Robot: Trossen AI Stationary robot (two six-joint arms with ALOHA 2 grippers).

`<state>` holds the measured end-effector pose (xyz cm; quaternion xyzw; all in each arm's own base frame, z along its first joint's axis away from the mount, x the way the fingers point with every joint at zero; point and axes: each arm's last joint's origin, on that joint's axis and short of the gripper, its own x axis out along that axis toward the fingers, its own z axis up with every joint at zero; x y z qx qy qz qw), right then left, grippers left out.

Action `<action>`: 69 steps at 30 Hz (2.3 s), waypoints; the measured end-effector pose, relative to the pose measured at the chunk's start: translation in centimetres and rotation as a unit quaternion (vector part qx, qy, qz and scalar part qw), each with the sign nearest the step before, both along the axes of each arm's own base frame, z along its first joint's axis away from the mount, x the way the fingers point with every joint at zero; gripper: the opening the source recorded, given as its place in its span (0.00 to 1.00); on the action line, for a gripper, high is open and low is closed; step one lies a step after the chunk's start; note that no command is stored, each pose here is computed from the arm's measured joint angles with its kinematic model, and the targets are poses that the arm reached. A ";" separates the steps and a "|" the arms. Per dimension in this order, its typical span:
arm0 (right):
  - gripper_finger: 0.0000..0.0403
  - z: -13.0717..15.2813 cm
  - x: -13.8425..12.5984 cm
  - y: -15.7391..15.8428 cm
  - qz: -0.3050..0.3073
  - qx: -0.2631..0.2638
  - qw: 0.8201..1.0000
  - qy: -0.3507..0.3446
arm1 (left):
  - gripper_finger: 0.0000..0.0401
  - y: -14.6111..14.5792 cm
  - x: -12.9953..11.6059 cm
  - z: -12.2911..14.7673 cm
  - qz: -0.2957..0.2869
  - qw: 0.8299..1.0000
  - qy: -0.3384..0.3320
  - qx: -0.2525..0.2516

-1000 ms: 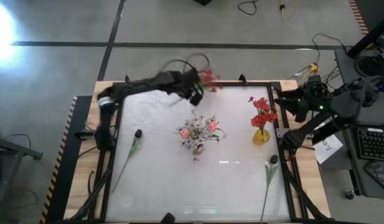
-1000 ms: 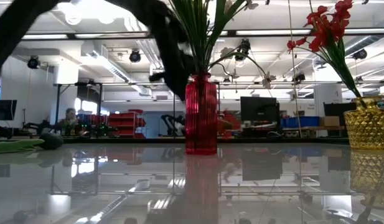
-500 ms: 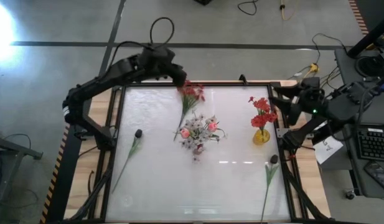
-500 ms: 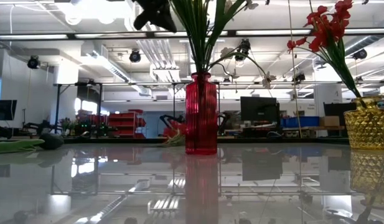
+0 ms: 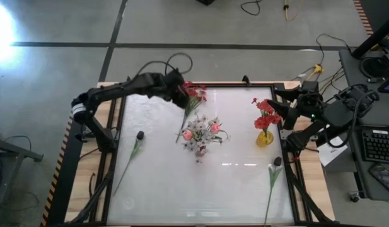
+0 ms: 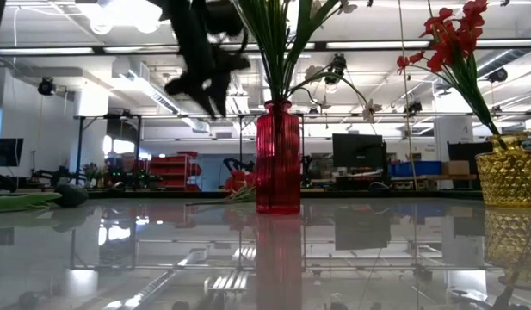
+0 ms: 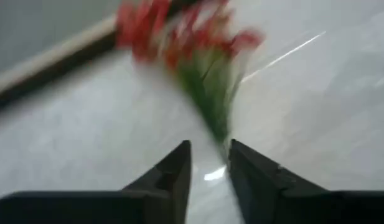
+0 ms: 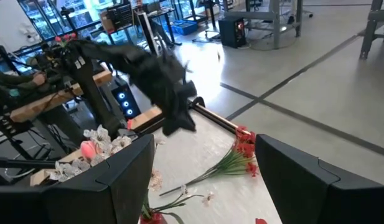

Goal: Sort flowers into vase by color
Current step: Put the red flowers into the yellow vase

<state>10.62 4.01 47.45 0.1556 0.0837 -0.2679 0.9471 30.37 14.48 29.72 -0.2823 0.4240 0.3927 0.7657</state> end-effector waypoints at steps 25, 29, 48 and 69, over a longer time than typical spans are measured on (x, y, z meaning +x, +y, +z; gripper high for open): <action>0.67 0.2 -0.3 -0.8 -0.060 0.062 0.995 -0.055 | 0.59 4.3 7.2 -14.5 0.046 0.996 0.043 -0.059; 0.67 -0.1 0.8 -0.1 -0.050 0.057 0.996 -0.036 | 0.53 4.5 7.4 -15.0 0.045 0.996 0.054 -0.054; 0.67 -0.2 1.4 0.3 -0.043 0.020 0.999 -0.013 | 0.02 3.8 6.4 -9.3 0.006 0.999 0.030 0.020; 0.67 1.4 8.3 0.2 0.034 -0.124 0.992 0.003 | 0.00 -3.7 -3.4 14.7 -0.080 0.894 -0.319 0.306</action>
